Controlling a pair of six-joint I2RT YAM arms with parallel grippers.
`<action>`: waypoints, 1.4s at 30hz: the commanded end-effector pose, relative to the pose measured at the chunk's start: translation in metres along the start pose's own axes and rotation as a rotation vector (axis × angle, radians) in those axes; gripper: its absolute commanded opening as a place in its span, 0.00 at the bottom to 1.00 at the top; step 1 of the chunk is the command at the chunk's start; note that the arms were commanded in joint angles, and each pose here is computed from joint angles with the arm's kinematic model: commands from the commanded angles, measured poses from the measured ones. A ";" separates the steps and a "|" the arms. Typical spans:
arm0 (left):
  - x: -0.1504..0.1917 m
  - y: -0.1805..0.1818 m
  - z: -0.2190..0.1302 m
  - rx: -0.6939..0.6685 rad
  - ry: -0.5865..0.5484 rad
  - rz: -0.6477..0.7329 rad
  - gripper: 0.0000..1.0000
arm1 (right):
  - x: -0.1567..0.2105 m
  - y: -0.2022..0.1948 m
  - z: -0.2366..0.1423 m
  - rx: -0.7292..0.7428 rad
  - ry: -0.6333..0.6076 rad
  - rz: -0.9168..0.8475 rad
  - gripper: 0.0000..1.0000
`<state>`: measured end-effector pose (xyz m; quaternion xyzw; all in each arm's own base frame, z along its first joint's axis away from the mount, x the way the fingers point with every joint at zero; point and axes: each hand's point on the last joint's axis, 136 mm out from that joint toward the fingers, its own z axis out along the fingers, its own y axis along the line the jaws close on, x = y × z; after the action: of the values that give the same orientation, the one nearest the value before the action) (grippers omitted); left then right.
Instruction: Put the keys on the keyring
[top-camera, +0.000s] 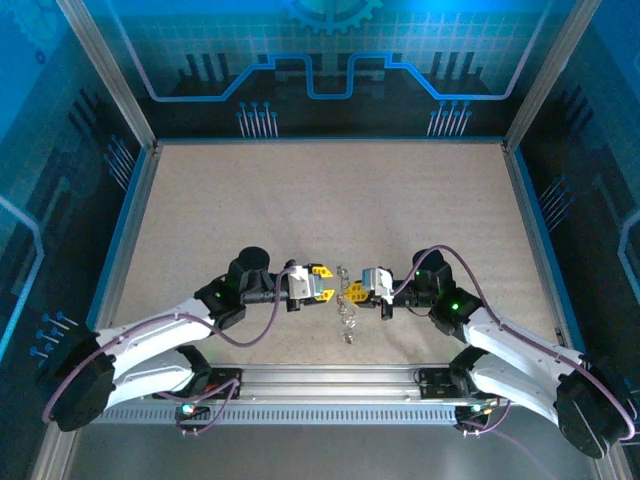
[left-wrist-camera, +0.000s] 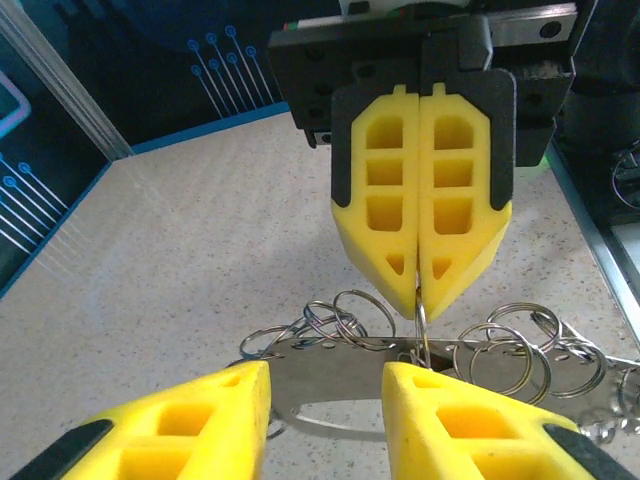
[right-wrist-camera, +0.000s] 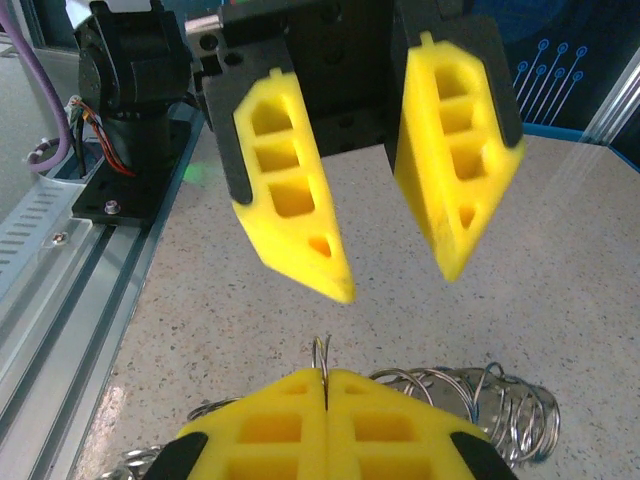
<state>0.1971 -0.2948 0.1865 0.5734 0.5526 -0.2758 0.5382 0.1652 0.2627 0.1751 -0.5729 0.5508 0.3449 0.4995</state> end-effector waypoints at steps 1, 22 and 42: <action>-0.003 -0.005 0.003 0.036 -0.043 -0.048 0.37 | -0.011 -0.004 -0.002 0.019 -0.042 -0.034 0.00; -0.003 -0.018 0.009 0.131 -0.059 -0.095 0.35 | -0.012 -0.006 -0.002 0.033 -0.043 -0.041 0.00; -0.006 -0.013 0.013 0.135 -0.044 -0.071 0.00 | -0.002 -0.008 -0.003 0.050 0.015 -0.021 0.00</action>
<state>0.1850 -0.3109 0.1665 0.5721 0.5591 -0.3541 0.4845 0.1704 0.2614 0.1759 -0.5687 0.5558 0.3316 0.5077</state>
